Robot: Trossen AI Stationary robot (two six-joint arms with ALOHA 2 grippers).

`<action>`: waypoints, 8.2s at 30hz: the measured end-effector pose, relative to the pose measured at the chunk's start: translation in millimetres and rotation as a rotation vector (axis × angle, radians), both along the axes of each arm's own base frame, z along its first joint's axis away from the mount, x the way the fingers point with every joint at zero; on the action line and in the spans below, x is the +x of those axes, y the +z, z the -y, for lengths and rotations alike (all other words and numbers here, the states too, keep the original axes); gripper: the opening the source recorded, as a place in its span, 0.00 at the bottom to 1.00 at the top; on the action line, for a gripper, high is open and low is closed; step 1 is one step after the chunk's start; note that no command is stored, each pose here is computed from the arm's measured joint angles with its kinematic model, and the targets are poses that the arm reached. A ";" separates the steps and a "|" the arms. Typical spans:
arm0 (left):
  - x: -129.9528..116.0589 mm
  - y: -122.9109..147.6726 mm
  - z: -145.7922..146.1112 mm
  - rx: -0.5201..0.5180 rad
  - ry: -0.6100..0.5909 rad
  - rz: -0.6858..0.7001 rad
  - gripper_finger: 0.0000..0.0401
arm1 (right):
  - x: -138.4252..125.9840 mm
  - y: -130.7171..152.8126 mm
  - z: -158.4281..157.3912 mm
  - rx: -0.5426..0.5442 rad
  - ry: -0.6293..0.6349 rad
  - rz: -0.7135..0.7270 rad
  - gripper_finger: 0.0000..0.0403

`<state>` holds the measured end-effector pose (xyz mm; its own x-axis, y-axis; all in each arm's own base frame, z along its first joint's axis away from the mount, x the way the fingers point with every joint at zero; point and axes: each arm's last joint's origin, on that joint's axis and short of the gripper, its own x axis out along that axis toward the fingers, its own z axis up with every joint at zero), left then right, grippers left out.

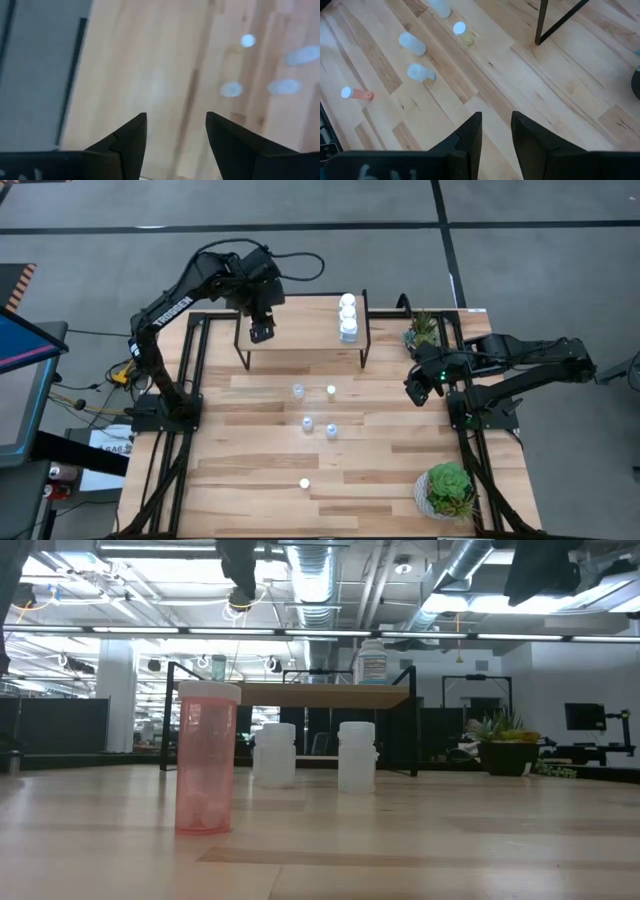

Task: Pick and place medicine bottles onto shelf by color
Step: Put the yellow pill bottle on the shelf

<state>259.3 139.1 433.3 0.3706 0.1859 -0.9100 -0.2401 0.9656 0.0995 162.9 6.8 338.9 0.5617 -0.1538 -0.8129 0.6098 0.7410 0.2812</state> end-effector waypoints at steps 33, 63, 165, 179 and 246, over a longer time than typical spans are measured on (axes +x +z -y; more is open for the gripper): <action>-45.6 38.3 143.3 -0.036 -0.240 0.181 0.47 | 92.6 -46.4 -7.7 -0.141 0.236 -0.073 0.31; -64.5 -97.5 139.8 -0.037 -0.147 0.350 0.47 | 171.3 -95.0 2.9 -0.157 0.322 -0.161 0.67; 149.0 -232.7 96.5 0.007 -0.212 0.174 0.58 | -33.6 19.1 -46.7 0.143 0.209 -0.168 0.67; 148.3 -233.3 95.9 -0.023 -0.245 0.172 0.58 | -33.6 19.1 -46.7 0.147 0.203 -0.168 0.67; 158.7 -252.4 91.0 0.012 -0.223 0.039 0.58 | -33.1 19.0 -46.9 0.149 0.201 -0.169 0.67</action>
